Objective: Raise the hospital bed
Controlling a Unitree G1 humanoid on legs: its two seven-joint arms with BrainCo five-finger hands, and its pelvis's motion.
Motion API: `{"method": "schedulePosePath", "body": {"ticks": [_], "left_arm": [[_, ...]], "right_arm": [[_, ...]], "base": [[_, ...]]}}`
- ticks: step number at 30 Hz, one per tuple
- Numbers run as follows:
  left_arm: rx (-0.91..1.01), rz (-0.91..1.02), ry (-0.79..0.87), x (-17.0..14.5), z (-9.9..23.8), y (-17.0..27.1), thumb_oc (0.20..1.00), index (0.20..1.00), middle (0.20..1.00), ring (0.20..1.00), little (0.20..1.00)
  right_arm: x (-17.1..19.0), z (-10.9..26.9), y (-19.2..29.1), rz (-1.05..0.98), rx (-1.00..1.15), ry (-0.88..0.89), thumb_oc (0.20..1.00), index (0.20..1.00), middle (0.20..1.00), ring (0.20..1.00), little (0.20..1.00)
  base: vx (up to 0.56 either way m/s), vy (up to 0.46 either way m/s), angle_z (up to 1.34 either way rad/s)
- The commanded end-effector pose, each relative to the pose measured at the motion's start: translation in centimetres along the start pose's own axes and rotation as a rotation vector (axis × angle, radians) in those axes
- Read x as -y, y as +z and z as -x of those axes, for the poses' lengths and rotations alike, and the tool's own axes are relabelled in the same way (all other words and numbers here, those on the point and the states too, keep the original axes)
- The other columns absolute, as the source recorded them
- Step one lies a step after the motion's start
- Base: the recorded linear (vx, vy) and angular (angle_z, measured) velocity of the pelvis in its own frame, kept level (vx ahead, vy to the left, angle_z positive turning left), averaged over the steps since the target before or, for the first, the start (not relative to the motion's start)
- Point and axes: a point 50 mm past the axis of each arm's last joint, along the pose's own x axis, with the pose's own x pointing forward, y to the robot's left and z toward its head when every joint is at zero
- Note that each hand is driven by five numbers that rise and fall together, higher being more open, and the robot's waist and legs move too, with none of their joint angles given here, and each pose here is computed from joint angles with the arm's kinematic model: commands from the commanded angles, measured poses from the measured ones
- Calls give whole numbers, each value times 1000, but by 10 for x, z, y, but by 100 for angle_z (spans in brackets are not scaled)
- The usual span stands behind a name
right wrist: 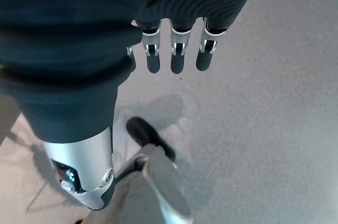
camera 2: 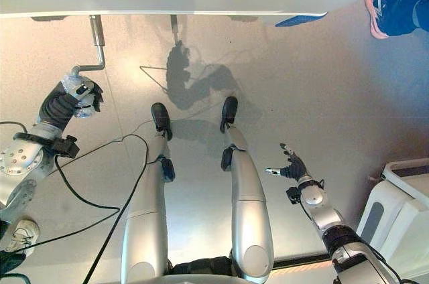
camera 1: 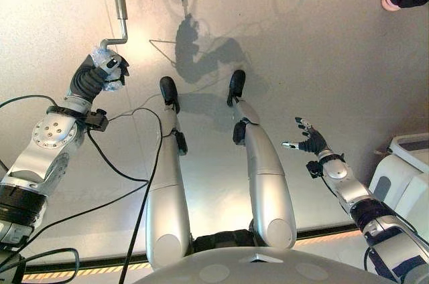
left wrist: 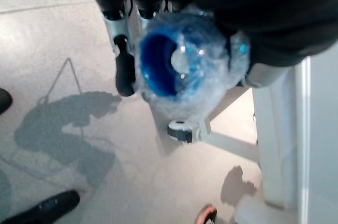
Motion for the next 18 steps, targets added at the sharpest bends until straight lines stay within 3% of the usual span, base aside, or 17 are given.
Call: {"method": "schedulePosePath", "body": {"ticks": [1, 8, 18], "left_arm": [[130, -62, 72, -8, 19, 9, 200, 200, 200, 200, 200], [64, -129, 280, -28, -8, -7, 200, 200, 200, 200, 200], [20, -161, 473, -46, -74, 13, 200, 200, 200, 200, 200]], "right_arm": [[19, 20, -30, 60, -93, -23, 1000, 1000, 1000, 1000, 1000], [11, 8, -7, 63, -9, 0, 1000, 1000, 1000, 1000, 1000], [-7, -3, 29, 38, 122, 57, 1000, 1000, 1000, 1000, 1000]], "base": [[14, 183, 8], [19, 139, 3], [46, 67, 2]]}}
